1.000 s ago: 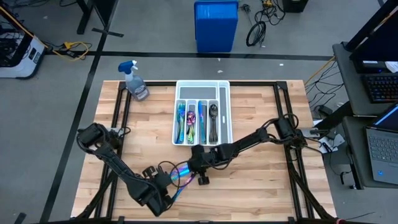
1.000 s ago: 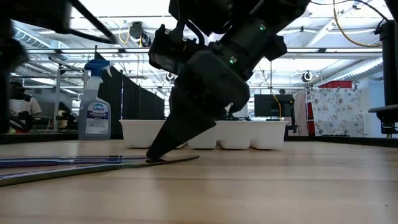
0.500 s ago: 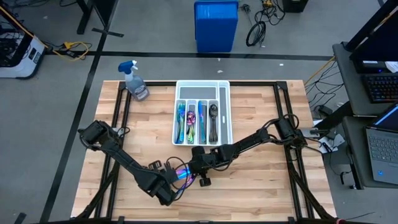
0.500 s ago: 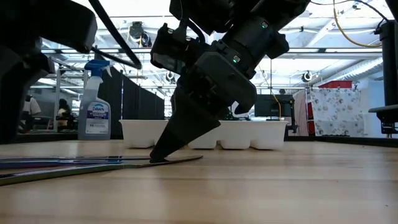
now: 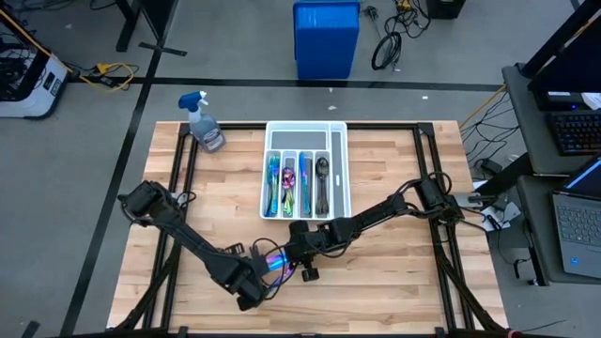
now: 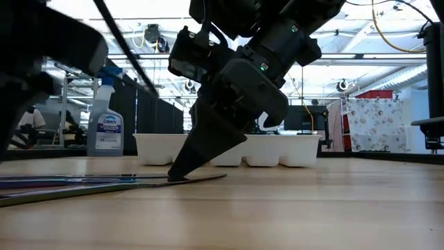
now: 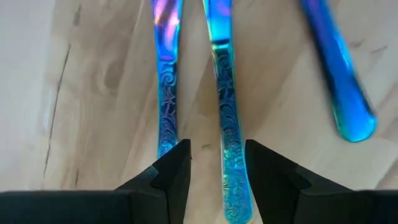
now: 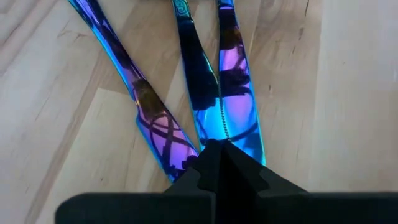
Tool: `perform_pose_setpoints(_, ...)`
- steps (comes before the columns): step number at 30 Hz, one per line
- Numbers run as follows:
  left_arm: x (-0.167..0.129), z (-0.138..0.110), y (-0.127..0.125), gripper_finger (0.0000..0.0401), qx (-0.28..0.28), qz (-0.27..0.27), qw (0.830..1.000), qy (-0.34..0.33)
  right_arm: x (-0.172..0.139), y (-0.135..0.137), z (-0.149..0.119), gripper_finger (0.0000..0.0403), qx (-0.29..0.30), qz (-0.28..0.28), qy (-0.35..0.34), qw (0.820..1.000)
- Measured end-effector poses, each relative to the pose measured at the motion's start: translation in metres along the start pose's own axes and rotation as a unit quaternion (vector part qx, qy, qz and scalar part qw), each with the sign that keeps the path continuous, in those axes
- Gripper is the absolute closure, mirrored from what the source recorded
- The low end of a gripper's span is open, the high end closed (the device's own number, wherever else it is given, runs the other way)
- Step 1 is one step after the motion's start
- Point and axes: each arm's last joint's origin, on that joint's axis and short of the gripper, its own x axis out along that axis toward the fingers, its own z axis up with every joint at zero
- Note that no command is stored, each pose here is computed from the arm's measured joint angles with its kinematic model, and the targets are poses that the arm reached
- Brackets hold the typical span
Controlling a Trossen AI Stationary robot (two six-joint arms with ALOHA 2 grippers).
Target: Sort silverware
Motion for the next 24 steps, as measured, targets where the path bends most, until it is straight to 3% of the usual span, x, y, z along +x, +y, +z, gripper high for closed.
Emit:
perform_pose_setpoints(5,0.0098,0.0026,0.0071,0.0264,-0.010,-0.027,0.999,0.028,0.0000,0.0009,-0.0004,0.0403,0.000,0.006,0.001,1.000)
perform_pose_setpoints(11,0.0113,0.0065,0.0042,0.0264,-0.003,-0.051,0.999,0.014,0.0000,0.0029,-0.0005,0.0403,-0.002,0.009,0.002,1.000)
perform_pose_setpoints(24,0.0121,0.0078,0.0048,0.0264,-0.006,-0.051,0.999,0.013,0.0000,0.0031,-0.0006,0.0403,-0.002,0.009,0.002,1.000)
